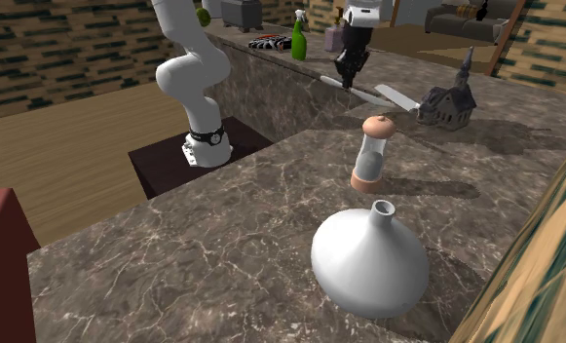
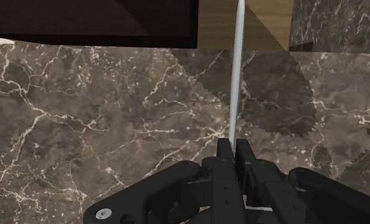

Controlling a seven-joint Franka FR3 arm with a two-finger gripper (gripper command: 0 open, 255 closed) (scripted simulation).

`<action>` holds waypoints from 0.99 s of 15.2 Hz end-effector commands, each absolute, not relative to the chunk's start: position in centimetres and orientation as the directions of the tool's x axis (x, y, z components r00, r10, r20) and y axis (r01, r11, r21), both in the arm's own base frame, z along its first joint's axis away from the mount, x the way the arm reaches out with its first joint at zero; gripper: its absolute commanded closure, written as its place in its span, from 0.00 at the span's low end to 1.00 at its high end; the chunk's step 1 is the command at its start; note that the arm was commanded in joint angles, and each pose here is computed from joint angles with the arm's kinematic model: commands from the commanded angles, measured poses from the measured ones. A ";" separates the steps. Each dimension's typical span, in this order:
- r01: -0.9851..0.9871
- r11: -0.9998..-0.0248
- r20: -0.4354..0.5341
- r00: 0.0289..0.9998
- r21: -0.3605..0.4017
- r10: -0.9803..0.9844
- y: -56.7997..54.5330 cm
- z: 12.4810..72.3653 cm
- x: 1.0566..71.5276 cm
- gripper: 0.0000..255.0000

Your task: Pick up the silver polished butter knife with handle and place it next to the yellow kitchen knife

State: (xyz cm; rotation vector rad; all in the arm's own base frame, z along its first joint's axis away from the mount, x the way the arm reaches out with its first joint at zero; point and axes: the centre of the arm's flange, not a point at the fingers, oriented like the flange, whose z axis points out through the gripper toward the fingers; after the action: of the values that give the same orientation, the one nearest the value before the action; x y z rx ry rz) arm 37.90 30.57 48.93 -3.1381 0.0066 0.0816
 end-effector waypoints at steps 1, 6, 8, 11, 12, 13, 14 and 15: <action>-0.006 -1.000 -0.052 0.999 -0.003 -0.006 33.1 49.1 37.4 1.00; -0.006 -1.000 -0.052 0.999 -0.003 -0.006 39.6 49.1 36.7 1.00; -0.006 -1.000 -0.052 0.999 -0.003 -0.006 42.8 49.1 36.4 1.00; -0.006 -1.000 -0.052 0.999 -0.003 -0.006 42.8 47.5 36.4 1.00; -0.006 -1.000 -0.052 0.999 -0.003 -0.006 42.8 47.0 36.4 1.00; -0.006 -1.000 -0.052 0.999 -0.003 -0.006 42.8 46.5 36.4 1.00; -0.006 -1.000 -0.052 0.999 -0.003 -0.006 42.8 45.9 36.4 1.00; -0.006 -1.000 -0.052 0.999 -0.003 -0.006 42.8 45.4 36.4 1.00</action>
State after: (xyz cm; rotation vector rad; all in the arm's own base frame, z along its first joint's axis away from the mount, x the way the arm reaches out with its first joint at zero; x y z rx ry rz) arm 36.48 42.71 46.00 -3.1376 0.0097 0.0822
